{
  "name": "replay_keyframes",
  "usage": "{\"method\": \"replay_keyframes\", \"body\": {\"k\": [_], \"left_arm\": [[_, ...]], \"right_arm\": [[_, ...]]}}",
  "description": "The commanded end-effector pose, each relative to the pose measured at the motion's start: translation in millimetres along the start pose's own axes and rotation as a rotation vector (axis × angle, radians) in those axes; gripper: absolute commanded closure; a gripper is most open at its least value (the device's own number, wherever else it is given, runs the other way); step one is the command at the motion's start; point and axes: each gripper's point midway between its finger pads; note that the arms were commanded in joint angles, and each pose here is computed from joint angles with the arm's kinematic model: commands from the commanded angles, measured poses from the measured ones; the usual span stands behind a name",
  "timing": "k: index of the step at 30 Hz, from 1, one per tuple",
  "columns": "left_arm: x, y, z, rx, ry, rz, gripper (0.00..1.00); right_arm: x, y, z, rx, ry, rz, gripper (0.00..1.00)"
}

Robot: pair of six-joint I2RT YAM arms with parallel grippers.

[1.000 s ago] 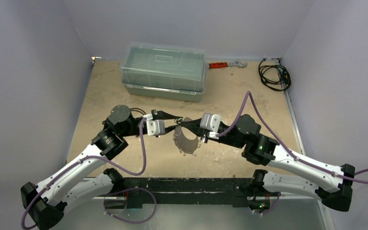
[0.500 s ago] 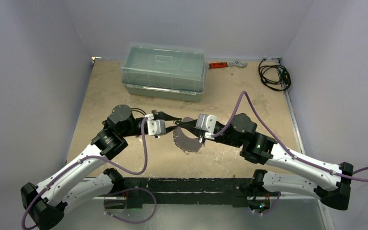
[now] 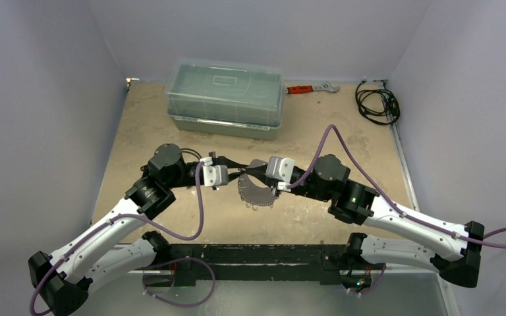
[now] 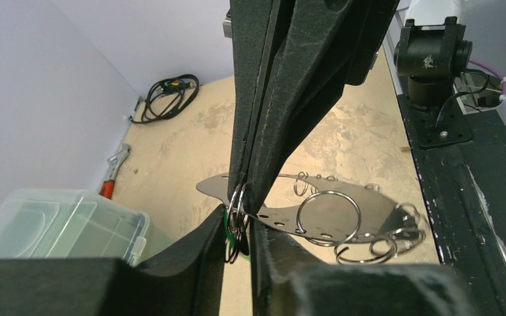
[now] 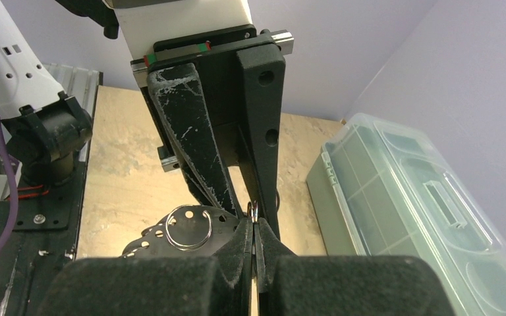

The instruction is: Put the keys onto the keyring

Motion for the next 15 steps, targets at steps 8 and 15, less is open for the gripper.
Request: {"method": "replay_keyframes", "body": {"k": [8,15], "left_arm": [[-2,-8,26,0.088,-0.093,-0.055,1.0],[-5,-4,19,0.107,-0.051,-0.027,1.0]], "right_arm": [[8,-11,-9,-0.034,0.067,-0.031,1.0],[10,-6,-11,-0.041,0.073,-0.004,1.0]]}}
Point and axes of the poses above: each gripper's point midway between its finger pads, its own x axis out along the fingers, its own y axis along the line the jaws close on, z = x × y, and after that the axes turned 4 degrees about x, right-handed
